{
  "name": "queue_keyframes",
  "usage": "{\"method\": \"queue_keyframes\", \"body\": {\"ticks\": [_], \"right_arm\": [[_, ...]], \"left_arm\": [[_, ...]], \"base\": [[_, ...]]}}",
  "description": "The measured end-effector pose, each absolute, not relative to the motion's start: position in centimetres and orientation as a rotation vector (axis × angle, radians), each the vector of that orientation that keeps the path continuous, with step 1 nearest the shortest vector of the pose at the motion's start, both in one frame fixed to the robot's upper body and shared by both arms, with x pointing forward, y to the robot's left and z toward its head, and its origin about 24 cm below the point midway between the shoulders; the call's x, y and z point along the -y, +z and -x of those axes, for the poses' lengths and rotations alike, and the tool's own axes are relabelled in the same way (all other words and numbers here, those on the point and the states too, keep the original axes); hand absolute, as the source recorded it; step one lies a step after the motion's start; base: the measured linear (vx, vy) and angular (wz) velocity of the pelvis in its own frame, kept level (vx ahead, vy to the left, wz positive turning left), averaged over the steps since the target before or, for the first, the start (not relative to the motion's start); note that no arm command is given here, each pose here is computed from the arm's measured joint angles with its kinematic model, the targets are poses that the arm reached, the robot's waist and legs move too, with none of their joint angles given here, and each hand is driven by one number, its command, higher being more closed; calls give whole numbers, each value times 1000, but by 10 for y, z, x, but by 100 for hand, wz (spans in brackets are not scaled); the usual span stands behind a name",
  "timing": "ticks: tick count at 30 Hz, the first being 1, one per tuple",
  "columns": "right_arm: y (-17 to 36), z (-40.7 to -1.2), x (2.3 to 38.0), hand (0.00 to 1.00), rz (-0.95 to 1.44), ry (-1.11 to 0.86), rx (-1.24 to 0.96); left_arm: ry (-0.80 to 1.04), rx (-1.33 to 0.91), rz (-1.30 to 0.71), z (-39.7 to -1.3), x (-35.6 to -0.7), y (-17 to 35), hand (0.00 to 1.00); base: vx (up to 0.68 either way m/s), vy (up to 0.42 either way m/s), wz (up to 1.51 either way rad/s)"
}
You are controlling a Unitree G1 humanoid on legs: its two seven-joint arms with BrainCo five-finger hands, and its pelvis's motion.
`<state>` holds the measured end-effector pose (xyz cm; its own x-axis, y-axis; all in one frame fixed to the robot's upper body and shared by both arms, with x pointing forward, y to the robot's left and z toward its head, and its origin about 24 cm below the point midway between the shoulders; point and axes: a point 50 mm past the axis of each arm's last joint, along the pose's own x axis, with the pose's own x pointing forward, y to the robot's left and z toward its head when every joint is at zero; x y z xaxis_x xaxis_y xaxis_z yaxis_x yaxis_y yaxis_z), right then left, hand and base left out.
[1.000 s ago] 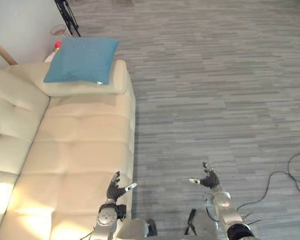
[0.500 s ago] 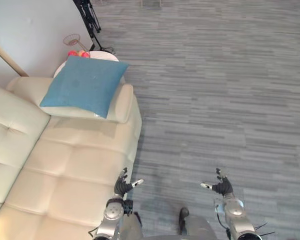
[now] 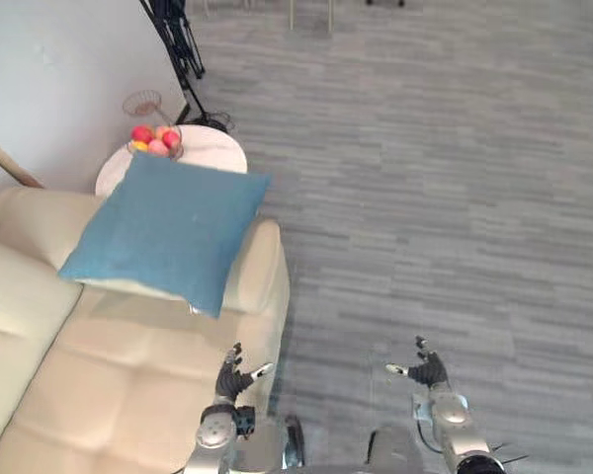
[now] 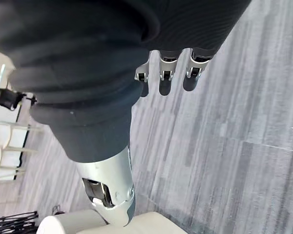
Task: Pick up cushions and gather them together orderly.
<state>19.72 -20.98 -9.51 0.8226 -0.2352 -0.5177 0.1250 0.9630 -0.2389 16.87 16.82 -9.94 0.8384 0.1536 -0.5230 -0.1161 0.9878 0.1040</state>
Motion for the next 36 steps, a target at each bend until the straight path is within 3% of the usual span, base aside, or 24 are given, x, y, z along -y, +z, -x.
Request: {"method": "queue_keyframes", "body": {"ticks": [4,8,18,26,31,36], "right_arm": [[-91,-197,216,0,215,-197,-554],[-99,-173,230,0,246,-223,-613],[-81,-184,235,0,179,-293,-498],[-86,-181,238,0,132,-352,-522],[-90,-172,241,0,129,-373,-547],[-87,-153,265,0,144,-510,-553]], "left_arm": [[147,-521,-58,-179,-167,-93,0],[165,-544,-29,-178,-163,-98,0],[171,-485,-1,-188,-162,-87,0],[206,-534,-46,-167,-185,-94,0],[205,-533,-67,-167,-190,-93,0],[205,-491,-101,-182,-198,-85,0]], "base": [[546,-125,101],[468,-259,133],[261,-159,147],[75,77,39],[47,-45,45],[122,-145,72]]}}
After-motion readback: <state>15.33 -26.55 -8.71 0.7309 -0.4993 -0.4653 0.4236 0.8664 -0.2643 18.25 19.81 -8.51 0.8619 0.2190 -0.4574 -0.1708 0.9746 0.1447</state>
